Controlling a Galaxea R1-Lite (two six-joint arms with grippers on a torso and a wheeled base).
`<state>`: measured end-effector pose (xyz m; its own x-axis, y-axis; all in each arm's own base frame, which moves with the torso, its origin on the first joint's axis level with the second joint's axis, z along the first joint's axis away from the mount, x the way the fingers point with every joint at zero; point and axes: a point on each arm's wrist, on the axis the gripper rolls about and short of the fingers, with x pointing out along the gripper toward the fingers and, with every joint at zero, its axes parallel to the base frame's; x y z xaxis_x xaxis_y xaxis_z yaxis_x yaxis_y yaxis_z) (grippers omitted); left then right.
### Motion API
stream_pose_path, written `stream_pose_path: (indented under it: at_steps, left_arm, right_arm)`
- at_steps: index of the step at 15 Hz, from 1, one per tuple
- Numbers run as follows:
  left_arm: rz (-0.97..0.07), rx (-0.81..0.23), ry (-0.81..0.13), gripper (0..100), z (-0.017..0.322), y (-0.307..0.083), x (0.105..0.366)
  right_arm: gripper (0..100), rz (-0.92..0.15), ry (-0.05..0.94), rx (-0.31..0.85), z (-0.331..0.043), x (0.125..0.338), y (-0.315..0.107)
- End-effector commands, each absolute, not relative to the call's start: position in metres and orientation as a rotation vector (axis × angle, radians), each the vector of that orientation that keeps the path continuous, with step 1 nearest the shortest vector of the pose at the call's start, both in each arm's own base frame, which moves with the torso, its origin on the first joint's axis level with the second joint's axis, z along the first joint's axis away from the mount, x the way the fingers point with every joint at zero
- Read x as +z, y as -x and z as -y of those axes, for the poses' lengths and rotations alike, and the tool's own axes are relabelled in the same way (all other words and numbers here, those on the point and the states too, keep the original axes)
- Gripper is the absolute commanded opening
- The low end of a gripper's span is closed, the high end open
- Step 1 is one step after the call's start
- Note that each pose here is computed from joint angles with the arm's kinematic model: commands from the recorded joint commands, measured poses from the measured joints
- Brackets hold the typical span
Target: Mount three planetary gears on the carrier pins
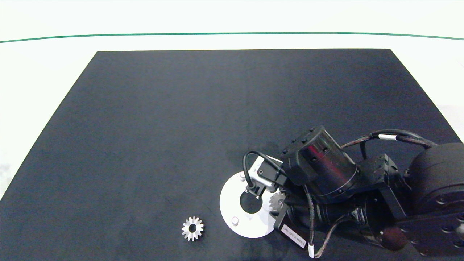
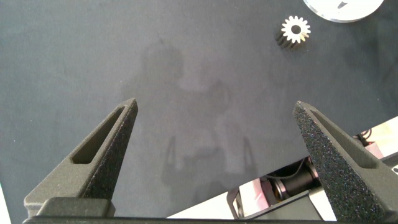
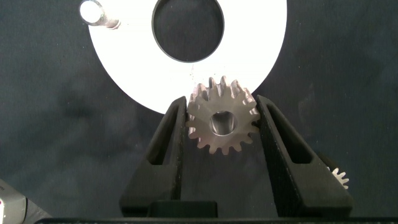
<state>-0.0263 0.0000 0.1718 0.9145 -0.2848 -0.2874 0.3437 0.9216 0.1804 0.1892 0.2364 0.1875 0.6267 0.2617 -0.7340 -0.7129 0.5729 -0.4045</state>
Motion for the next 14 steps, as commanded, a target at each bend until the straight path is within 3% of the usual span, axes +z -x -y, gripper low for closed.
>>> stream_pose_path:
  at_steps: [1, 7, 8, 14]
  left_arm:
    - [-0.264, -0.33, -0.231, 100, 0.0, 0.0261, 0.1716]
    - [-0.265, -0.344, -0.232, 100, -0.0003, 0.0259, 0.1715]
    - [-0.262, -0.343, -0.232, 100, -0.0003, 0.0261, 0.1716]
    - [-0.265, -0.344, -0.232, 100, -0.0003, 0.0259, 0.1715]
  right_arm:
    - [4, -0.682, 0.764, 0.621, -0.238, 0.1837, -0.1914]
    - [4, -0.679, 0.758, 0.617, -0.2394, 0.1849, -0.1936]
    - [100, -0.68, 0.759, 0.616, -0.2393, 0.1844, -0.1941]
    - [100, -0.685, 0.761, 0.615, -0.2397, 0.183, -0.195]
